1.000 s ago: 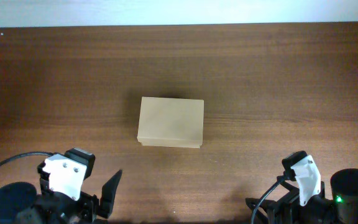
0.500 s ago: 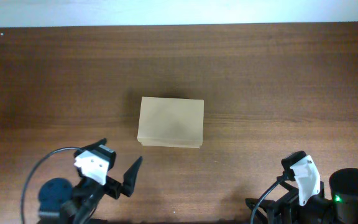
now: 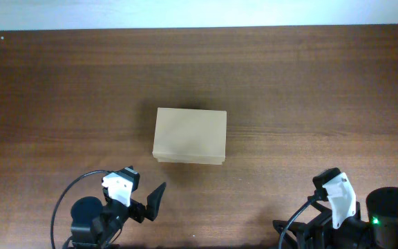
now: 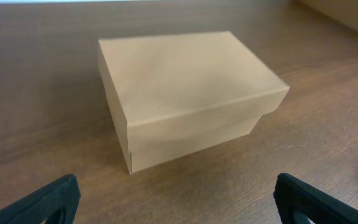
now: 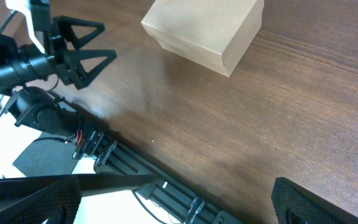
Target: Pack container
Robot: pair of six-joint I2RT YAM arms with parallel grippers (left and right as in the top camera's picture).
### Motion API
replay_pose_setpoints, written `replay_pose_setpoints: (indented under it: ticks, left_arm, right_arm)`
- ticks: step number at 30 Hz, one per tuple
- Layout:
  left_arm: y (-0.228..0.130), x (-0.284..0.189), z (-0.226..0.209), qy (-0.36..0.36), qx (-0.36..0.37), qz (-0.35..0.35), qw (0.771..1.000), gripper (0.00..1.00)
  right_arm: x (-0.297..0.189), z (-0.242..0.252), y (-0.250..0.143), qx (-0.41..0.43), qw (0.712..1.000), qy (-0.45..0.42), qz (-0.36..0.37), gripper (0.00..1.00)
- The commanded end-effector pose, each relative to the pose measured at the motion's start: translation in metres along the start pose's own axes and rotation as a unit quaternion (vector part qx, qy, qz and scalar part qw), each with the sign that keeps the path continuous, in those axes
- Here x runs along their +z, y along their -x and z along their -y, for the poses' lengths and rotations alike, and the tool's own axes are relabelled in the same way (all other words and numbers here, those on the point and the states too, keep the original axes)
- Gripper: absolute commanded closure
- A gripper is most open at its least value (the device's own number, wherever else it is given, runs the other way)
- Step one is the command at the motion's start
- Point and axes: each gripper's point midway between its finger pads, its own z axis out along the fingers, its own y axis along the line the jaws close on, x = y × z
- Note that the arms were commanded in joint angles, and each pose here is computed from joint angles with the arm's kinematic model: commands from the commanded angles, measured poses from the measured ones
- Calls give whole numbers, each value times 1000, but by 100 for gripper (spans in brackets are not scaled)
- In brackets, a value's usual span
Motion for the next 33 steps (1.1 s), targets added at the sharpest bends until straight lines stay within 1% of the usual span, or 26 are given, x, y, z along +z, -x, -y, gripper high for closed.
replay_pose_setpoints:
  ticks: [1, 2, 13, 17, 33]
  left_arm:
    - [-12, 5, 0, -6, -6, 1, 1000, 1]
    - [-16, 6, -1, -6, -6, 0, 1000, 1]
    - [-10, 4, -1, -3, 3, 18, 1000, 1]
    - [-4, 1, 1, -4, 11, 36, 999, 0]
    - [-4, 1, 0, -4, 11, 35, 999, 1]
  right_arm:
    - [0, 2, 1, -1, 1000, -5, 3, 1]
    - [0, 2, 1, -1, 1000, -5, 3, 1]
    - [0, 2, 1, -1, 1000, -5, 3, 1]
    - [0, 2, 1, -1, 1000, -5, 3, 1]
    - [0, 2, 1, -1, 1000, -5, 3, 1]
